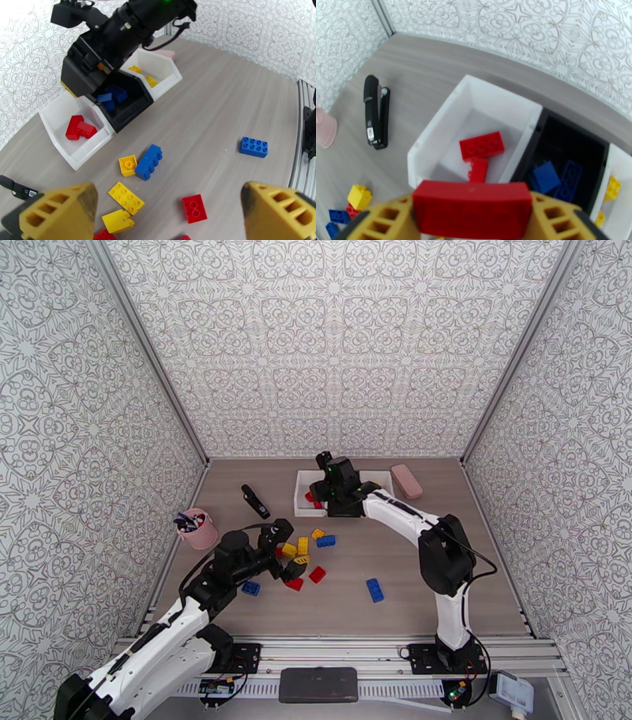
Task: Sort the legos into containers by color
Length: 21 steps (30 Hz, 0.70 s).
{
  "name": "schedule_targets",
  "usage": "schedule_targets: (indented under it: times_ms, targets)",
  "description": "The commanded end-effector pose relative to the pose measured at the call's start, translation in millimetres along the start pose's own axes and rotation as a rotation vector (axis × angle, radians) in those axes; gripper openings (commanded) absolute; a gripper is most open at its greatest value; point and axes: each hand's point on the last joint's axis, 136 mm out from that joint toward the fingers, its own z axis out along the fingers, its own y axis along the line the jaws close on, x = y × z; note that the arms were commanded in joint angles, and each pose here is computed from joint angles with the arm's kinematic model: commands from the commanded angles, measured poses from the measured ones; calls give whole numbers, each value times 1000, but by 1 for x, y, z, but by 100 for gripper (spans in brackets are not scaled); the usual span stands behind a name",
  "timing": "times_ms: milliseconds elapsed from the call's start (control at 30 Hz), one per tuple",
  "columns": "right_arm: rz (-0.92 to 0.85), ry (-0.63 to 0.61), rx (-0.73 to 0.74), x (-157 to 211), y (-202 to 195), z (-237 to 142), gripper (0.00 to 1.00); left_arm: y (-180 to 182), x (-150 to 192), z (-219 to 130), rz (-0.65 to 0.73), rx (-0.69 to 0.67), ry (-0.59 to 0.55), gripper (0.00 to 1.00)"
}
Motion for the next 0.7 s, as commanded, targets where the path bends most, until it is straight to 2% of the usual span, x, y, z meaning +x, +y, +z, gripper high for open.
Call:
schedule_targets:
  times_ms: [0, 300, 400, 533, 667]
  targets:
    - [-28, -54, -26, -19, 5, 19, 50, 9, -3, -1, -31, -42, -19, 99]
    - [-31, -58, 0, -10, -5, 73, 50, 12, -3, -1, -44, -53, -21, 100]
    - [-28, -62, 3, -12, -6, 82, 54, 13, -4, -2, -42, -58, -25, 100]
    - [-47, -86, 6, -28, -5, 70, 66, 13, -5, -3, -37, -65, -29, 100]
    - [-70, -103, 15, -42, -6, 41, 76, 12, -6, -4, -30, -57, -36, 100]
